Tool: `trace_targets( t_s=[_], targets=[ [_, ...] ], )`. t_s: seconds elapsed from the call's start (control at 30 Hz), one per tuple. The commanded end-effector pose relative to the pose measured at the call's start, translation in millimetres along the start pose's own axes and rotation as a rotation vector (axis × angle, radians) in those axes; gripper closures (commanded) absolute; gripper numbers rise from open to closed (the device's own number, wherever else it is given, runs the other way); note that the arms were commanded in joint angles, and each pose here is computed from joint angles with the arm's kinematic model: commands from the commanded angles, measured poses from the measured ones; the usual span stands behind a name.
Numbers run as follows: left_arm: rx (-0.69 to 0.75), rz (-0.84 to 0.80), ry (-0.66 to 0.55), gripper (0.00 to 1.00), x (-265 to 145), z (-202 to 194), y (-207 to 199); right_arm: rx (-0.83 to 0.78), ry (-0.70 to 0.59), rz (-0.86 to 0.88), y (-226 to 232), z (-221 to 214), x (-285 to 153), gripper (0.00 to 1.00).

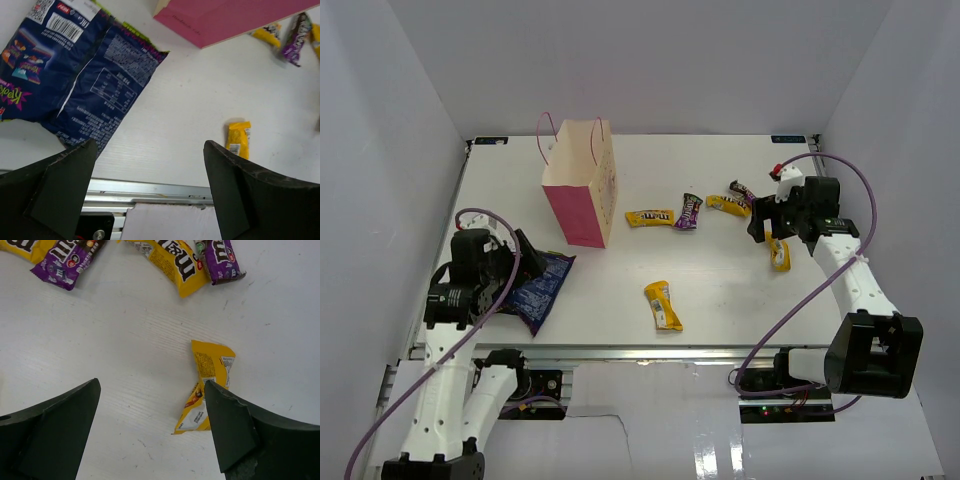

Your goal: Place the snacks into the paper bag

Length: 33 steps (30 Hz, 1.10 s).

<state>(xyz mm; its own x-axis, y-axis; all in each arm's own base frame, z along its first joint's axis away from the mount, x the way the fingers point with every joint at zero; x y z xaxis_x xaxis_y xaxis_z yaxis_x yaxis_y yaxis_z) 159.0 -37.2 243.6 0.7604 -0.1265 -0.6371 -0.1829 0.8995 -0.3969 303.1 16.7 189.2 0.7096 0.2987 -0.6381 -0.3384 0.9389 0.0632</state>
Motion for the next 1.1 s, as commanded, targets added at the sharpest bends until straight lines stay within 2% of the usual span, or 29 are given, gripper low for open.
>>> trace_targets(
  t_s=[0.0, 0.07, 0.13, 0.17, 0.3, 0.47, 0.6, 0.73, 0.77, 0.9, 1.07],
  targets=[
    [0.021, 0.107, 0.045, 0.02, -4.6, 0.5, 10.5, -0.088, -0.069, 0.114, 10.4, 23.2, -8.5, 0.10],
    [0.023, 0.152, 0.026, 0.02, -9.7, 6.0, 13.7, -0.157, -0.087, 0.233, 21.8, 27.6, -11.7, 0.10],
    [0.027, 0.156, 0.042, 0.02, -8.8, 4.9, 14.1, -0.286, -0.073, 0.418, 39.0, 17.9, -14.7, 0.10],
    [0.028, 0.152, 0.065, 0.02, -5.5, 3.0, 13.7, -0.330, -0.069, 0.454, 42.0, 18.4, -16.6, 0.10],
    [0.029, 0.159, 0.079, 0.02, -0.3, -0.1, 15.5, -0.334, 0.051, 0.553, 51.1, 0.6, -10.7, 0.10],
    [0.059, 0.135, 0.136, 0.02, 17.7, 0.4, 6.7, -0.402, 0.002, 0.688, 63.3, -10.4, -11.4, 0.10],
    [0.128, 0.150, 0.182, 0.02, 39.0, -6.7, -8.9, -0.405, -0.023, 0.716, 65.6, -7.2, -9.4, 0.10],
    [0.254, 0.192, 0.302, 0.02, 66.3, -32.5, -28.5, -0.404, -0.002, 0.701, 61.5, -7.1, -4.1, 0.10],
    [0.271, 0.235, 0.270, 0.02, 69.8, -29.7, -30.6, -0.404, 0.000, 0.703, 61.5, -8.4, -3.5, 0.10],
    [0.362, 0.328, 0.272, 0.02, 89.3, -31.5, -39.7, -0.401, 0.011, 0.704, 61.6, -13.0, -2.9, 0.10],
    [0.451, 0.495, 0.263, 0.02, 115.5, -38.8, -32.1, -0.410, 0.010, 0.699, 60.4, -15.8, -3.4, 0.10]
  ],
)
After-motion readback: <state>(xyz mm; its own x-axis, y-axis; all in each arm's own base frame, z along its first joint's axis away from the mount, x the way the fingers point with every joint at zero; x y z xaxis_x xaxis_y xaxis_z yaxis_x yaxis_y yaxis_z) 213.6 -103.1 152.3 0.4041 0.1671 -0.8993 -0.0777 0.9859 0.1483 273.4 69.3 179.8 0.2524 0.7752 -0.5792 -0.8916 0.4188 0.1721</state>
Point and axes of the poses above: each gripper's point midway between its finger pads, its own x axis out along the fingers, its own y axis along the line the jaws close on, z = x × y, the point moved 6 cm from there along -x, back along the fingers, and after that the axes turned 2 degrees about x, right-handed, at the moved point
